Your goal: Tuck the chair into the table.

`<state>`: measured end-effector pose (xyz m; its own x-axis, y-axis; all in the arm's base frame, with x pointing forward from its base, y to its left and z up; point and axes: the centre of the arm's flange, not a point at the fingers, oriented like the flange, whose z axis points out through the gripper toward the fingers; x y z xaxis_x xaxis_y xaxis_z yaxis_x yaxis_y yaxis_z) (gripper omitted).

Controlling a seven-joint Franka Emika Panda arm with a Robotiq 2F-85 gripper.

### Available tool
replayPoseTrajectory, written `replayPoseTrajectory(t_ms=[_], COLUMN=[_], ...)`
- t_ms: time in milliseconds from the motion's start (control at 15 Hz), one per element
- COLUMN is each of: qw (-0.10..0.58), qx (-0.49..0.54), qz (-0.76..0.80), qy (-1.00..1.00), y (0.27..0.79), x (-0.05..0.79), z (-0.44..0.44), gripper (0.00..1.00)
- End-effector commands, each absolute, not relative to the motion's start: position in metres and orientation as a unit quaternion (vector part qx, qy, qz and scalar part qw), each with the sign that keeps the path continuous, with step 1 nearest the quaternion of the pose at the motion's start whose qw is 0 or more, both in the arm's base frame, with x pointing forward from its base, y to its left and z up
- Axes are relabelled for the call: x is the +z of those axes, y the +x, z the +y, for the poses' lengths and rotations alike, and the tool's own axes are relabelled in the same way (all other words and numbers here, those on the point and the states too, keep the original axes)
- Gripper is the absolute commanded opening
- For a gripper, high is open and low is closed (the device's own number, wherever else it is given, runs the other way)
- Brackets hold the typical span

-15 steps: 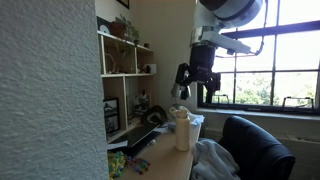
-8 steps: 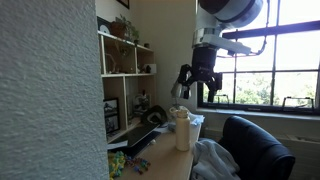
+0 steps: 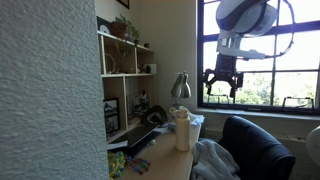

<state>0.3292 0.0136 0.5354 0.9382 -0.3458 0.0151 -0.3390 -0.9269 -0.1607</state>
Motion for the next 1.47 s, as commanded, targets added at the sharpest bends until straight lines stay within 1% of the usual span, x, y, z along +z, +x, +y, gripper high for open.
replayPoseTrajectory(t_ms=[0,267,600,933,1400], qw=[0.072,0.067,0.069,0.071,0.053], qx=[-0.039,-0.039,-0.043,-0.027,0.001], qz=[0.254,0.307,0.315,0.332,0.359], qy=[-0.964,-0.948,-0.946,-0.940,-0.932], y=[0.339,0.337,0.342,0.344,0.343], x=[0.519,0.491,0.439,0.394,0.344], z=[-0.057,-0.123,-0.182,-0.242,-0.276], gripper=[1.00,1.00,1.00,1.00,1.00])
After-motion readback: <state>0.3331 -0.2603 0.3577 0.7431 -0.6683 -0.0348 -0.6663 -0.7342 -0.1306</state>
